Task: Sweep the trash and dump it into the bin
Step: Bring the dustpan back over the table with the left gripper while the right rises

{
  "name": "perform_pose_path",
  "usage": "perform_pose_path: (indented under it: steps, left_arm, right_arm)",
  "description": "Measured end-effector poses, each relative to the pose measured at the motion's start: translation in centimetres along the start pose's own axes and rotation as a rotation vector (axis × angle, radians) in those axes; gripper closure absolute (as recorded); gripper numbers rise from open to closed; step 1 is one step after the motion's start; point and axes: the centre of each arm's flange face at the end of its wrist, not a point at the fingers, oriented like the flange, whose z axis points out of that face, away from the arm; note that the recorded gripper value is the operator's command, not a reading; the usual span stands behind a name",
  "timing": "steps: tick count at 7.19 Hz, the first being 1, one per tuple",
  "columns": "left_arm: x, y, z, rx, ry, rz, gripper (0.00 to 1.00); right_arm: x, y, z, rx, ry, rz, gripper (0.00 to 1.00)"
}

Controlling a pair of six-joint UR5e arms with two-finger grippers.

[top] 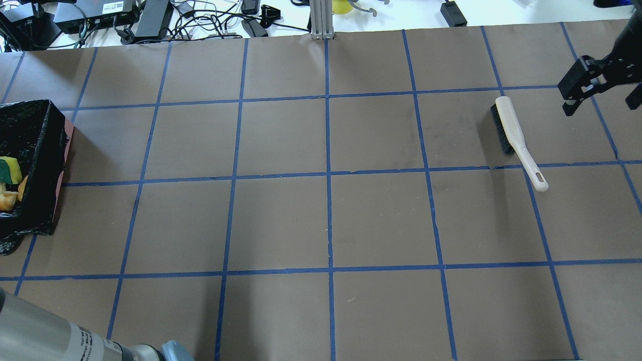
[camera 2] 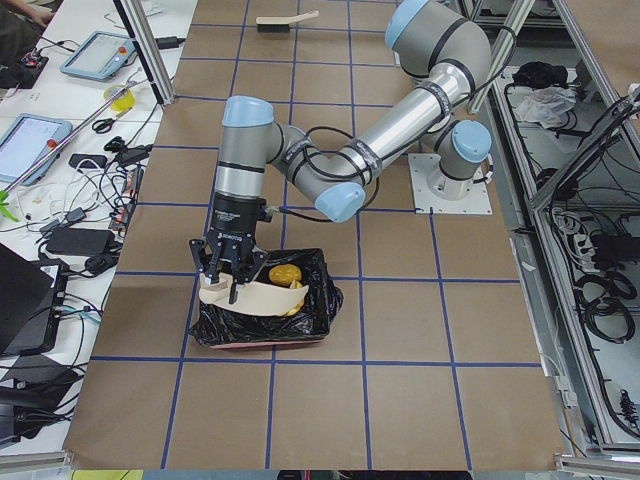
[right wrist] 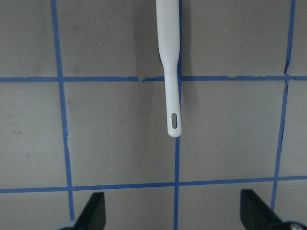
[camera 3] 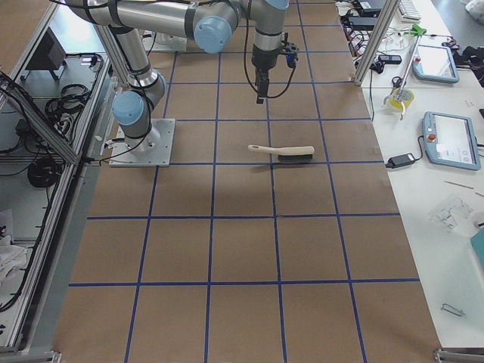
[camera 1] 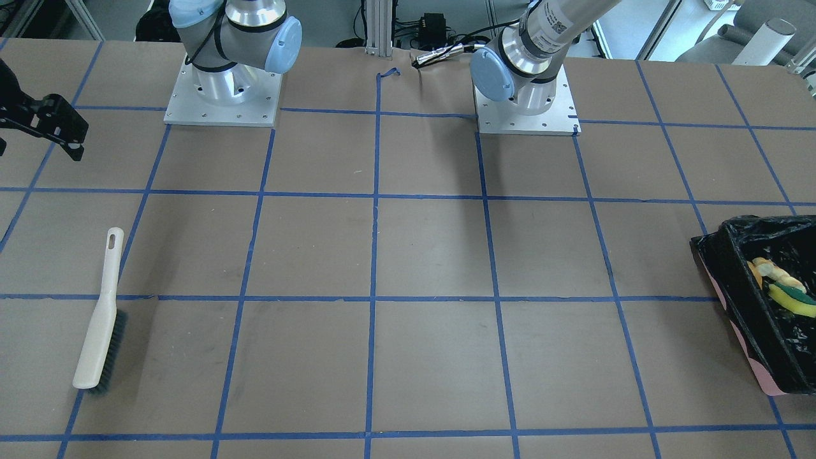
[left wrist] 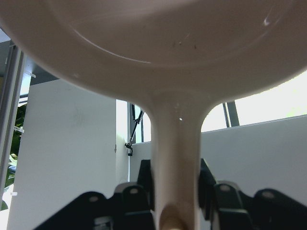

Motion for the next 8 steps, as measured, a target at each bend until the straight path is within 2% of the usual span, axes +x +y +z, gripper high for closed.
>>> perform_pose_path:
  steps: [2,4,6,7,8]
  left_arm:
    - [-1.9,-3.8,-3.8,0.190,0.062,-0.043,1.00]
    - [-5.4,-10.8,-10.1,0.397,0.103,-0.096,1.00]
    - [-10.6,-20.0,-16.5,0.528,0.103,-0.162,1.00]
    - [-12.5,-23.8,-18.5,0.576,0.092,-0.182,1.00]
    - [-14.4,-26.6,-19.1,0.627,0.060,-0.205,1.00]
  right_arm:
    - [-6.7,-0.1,-1.9,0.042,-0.025,0.018,0.00]
    - [-14.3,1.2,-3.3,0.072,-0.051,-0.009,0.00]
    - [-16.8,1.7,-3.3,0.079,-0.077,-0.056,0.00]
    - [-17.1,1.5,-3.3,0.092,-0.084,-0.062,0.00]
    - [-17.2,1.3,-3.3,0.112,-0.085,-0.060,0.00]
